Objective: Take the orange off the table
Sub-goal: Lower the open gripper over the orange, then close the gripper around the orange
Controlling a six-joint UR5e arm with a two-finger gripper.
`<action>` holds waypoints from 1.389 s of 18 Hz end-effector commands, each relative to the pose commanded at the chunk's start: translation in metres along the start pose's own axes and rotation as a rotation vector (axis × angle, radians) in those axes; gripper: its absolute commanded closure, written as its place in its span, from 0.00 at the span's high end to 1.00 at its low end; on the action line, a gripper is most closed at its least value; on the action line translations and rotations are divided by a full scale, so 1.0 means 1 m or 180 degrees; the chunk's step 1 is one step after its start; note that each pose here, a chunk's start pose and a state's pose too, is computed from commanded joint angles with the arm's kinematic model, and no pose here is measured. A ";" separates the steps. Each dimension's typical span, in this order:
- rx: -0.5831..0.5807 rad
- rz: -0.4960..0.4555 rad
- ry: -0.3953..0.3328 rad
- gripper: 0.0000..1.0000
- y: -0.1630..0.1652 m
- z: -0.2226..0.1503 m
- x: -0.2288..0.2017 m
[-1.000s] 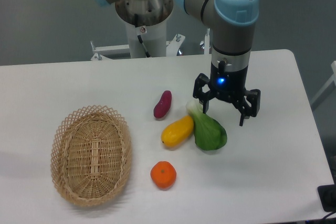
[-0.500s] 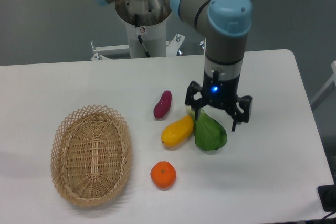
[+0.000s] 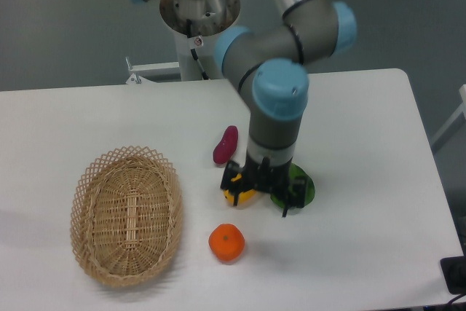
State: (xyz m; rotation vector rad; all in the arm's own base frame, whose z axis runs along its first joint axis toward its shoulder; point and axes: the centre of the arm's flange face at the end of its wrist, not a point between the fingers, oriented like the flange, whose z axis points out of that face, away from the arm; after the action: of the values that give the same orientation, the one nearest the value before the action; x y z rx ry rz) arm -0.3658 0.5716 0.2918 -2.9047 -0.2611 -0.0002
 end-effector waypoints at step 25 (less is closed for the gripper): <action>-0.0140 -0.0009 0.0089 1.00 0.002 0.085 0.015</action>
State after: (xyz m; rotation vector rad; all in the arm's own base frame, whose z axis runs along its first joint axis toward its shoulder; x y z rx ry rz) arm -0.3528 0.5912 0.2089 -2.9457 -0.2635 -0.0475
